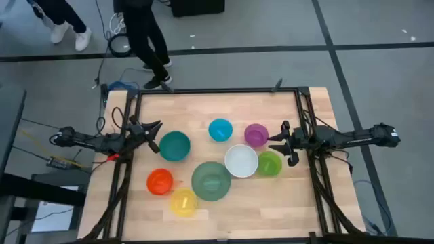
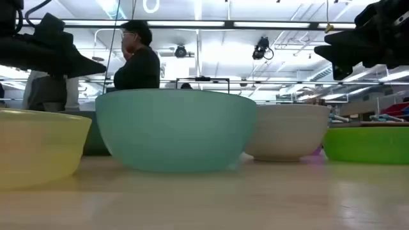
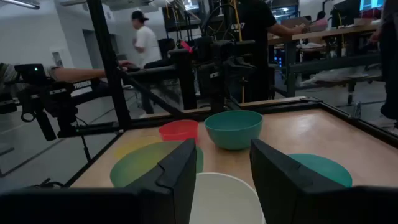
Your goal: Nest bowls inside each other
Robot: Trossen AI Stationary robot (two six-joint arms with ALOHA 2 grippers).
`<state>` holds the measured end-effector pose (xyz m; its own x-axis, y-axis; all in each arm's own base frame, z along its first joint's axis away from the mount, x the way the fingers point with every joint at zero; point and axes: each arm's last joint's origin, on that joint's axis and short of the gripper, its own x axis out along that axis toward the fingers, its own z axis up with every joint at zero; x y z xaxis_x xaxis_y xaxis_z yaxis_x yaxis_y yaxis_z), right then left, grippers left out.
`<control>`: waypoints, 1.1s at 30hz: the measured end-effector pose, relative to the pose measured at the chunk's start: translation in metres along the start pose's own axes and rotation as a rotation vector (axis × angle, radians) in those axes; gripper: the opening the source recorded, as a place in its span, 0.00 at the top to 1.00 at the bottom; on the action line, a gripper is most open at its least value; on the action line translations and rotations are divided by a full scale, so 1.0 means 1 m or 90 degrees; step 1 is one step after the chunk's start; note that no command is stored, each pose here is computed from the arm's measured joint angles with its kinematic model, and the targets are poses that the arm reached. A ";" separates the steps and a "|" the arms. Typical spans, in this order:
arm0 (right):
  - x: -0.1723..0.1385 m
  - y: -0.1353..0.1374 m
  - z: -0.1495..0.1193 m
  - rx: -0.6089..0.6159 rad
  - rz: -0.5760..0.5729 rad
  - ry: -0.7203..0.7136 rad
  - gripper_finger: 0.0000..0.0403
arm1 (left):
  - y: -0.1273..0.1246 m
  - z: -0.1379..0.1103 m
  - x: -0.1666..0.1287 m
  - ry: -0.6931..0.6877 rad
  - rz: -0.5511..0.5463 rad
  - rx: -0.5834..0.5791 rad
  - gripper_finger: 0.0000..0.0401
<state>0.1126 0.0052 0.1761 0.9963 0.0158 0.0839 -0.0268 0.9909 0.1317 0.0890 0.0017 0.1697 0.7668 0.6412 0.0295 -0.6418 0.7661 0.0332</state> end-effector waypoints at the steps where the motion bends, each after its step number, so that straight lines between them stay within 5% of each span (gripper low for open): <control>1: 0.000 0.000 0.000 0.000 0.000 0.000 0.65 | 0.000 0.000 0.000 0.000 0.000 0.000 0.84; 26: 0.000 0.000 0.000 0.000 0.000 0.000 0.65 | 0.000 0.000 0.000 0.000 0.000 0.000 0.84; 33: 0.000 0.001 0.009 0.014 -0.002 -0.062 0.65 | 0.001 0.001 0.000 -0.004 0.009 0.141 0.84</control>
<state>0.1114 0.0047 0.1855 0.9838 -0.0009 0.1794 -0.0270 0.9878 0.1532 0.0889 0.0024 0.1709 0.7580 0.6511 0.0375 -0.6378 0.7281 0.2510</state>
